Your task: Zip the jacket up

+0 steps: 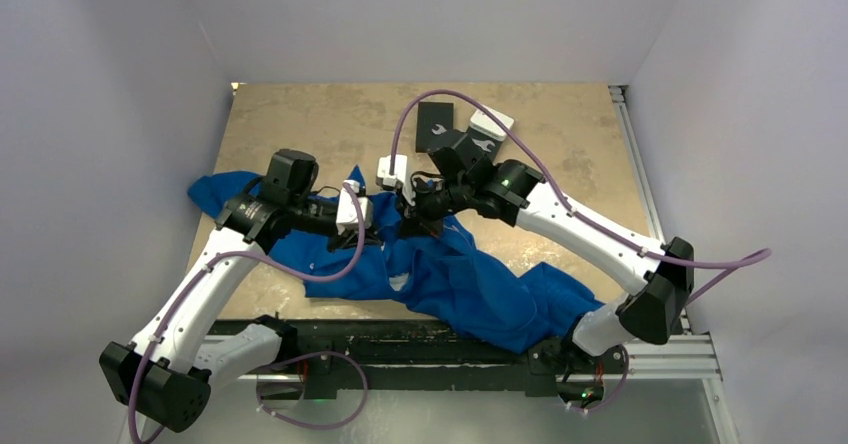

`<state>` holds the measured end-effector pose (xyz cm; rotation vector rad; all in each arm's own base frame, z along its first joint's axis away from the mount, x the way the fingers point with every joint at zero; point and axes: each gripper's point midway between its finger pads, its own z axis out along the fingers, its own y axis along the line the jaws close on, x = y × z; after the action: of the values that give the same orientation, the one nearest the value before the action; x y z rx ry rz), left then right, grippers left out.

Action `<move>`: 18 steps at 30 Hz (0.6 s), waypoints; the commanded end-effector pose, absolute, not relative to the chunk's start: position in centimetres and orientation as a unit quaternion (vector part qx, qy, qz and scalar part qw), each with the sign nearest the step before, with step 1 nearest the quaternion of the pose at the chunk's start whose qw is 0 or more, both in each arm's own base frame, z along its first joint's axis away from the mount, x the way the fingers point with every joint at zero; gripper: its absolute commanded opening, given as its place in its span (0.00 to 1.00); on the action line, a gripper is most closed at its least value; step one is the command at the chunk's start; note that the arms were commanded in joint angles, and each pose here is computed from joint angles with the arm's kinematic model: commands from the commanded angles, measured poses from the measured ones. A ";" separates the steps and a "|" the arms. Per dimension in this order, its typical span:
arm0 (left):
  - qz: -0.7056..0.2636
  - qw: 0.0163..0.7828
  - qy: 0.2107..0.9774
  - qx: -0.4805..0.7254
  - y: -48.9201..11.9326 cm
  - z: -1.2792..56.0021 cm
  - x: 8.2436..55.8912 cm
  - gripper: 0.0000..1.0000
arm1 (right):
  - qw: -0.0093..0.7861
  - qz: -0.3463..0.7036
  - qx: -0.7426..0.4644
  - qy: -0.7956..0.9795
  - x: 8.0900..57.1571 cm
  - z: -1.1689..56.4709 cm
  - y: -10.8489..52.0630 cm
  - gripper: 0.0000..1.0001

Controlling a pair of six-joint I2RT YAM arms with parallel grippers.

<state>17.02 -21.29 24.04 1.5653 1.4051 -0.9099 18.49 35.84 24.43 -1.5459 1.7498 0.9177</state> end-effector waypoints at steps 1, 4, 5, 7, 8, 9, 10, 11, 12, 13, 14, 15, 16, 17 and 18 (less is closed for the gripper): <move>-0.383 0.416 0.538 0.625 -21.8 25.2 16.4 0.17 | 0.328 0.327 -0.595 0.657 18.6 26.0 36.5 0.00; -0.394 0.420 0.533 0.620 -22.1 26.3 16.2 0.21 | 0.311 0.307 -0.600 0.670 18.7 24.7 36.6 0.00; -0.396 0.420 0.532 0.619 -22.2 26.5 16.1 0.25 | 0.305 0.300 -0.601 0.675 18.7 24.4 36.5 0.00; -0.400 0.418 0.532 0.618 -22.1 26.8 15.9 0.32 | 0.304 0.293 -0.602 0.678 18.8 24.4 36.5 0.00; -0.400 0.417 0.534 0.618 -22.1 26.8 15.8 0.32 | 0.306 0.292 -0.601 0.677 18.8 24.5 36.6 0.00; -0.398 0.416 0.535 0.618 -22.0 26.7 15.8 0.33 | 0.310 0.293 -0.601 0.677 18.8 24.8 36.7 0.00; -0.396 0.415 0.537 0.618 -22.0 26.6 15.8 0.33 | 0.313 0.292 -0.599 0.677 18.9 24.9 36.8 0.00; -0.396 0.413 0.539 0.618 -21.9 26.5 15.7 0.33 | 0.314 0.291 -0.598 0.678 18.9 25.0 36.8 0.00; -0.397 0.413 0.539 0.618 -21.9 26.5 15.6 0.32 | 0.314 0.288 -0.598 0.679 18.9 25.0 36.8 0.00; -0.397 0.412 0.538 0.619 -21.8 26.5 15.5 0.31 | 0.313 0.287 -0.598 0.680 18.9 25.1 36.8 0.00; -0.397 0.411 0.538 0.620 -21.8 26.3 15.5 0.30 | 0.313 0.288 -0.599 0.678 18.8 25.2 36.9 0.00; -0.395 0.409 0.539 0.621 -21.7 26.1 15.4 0.29 | 0.315 0.289 -0.598 0.678 18.7 25.4 37.0 0.00; -0.392 0.407 0.540 0.623 -21.6 25.9 15.4 0.28 | 0.317 0.290 -0.598 0.677 18.7 25.6 37.1 0.00; -0.390 0.405 0.541 0.625 -21.6 25.6 15.5 0.26 | 0.319 0.291 -0.597 0.676 18.7 25.8 37.1 0.00; -0.387 0.404 0.540 0.629 -21.5 25.4 15.5 0.25 | 0.320 0.292 -0.596 0.676 18.7 26.0 37.2 0.00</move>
<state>16.23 -21.43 24.78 1.5546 1.4157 -0.9685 18.22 36.62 22.96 -1.6131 1.8426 0.7822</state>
